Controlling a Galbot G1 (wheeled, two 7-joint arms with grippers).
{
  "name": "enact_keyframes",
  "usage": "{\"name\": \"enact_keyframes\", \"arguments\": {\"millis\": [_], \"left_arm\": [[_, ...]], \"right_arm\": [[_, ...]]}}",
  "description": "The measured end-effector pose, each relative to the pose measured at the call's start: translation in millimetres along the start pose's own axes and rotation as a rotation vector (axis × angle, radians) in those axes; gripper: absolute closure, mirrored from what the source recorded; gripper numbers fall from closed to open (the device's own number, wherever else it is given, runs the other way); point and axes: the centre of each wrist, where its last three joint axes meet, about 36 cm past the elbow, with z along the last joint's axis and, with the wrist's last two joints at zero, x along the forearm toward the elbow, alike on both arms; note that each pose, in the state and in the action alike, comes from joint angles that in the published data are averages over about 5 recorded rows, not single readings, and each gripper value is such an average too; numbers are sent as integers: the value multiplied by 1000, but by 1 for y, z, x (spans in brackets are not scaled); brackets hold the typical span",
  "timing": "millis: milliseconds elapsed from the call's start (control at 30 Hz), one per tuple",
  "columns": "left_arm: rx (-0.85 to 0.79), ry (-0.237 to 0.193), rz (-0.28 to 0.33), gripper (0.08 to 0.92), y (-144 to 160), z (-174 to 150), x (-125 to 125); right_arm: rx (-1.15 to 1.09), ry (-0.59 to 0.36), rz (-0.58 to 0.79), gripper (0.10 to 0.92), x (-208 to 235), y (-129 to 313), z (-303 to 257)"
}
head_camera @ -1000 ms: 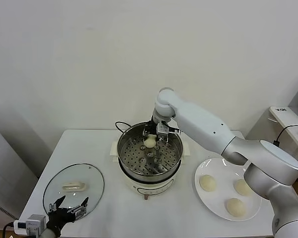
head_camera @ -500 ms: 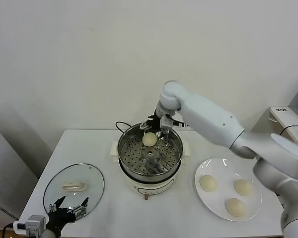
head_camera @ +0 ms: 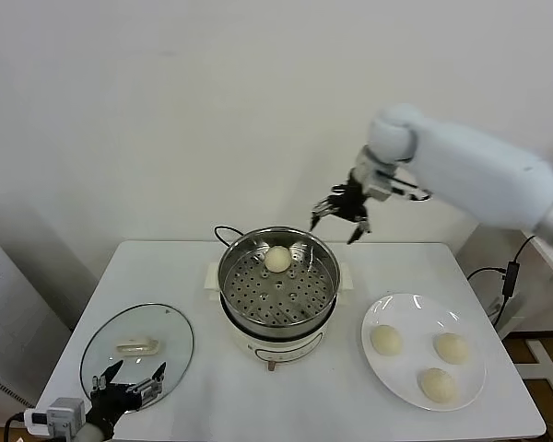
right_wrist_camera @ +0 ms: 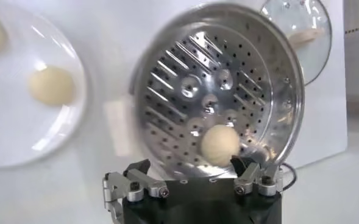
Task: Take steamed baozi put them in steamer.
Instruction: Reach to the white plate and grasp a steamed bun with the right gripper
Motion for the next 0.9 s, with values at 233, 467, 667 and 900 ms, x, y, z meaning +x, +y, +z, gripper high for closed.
{"name": "enact_keyframes", "arguments": {"millis": [233, 467, 667, 900], "left_arm": [[3, -5, 2, 177, 0, -1, 0], [7, -8, 4, 177, -1, -2, 0], [6, -8, 3, 177, -2, -2, 0], [1, -6, 1, 177, -1, -2, 0]], "right_arm": [[-390, -3, 1, 200, -6, 78, 3], [-648, -34, 18, 200, -44, 134, -2], [-779, -51, 31, 200, -84, 163, -7], [-861, -65, 23, 200, -134, 184, -10]]}}
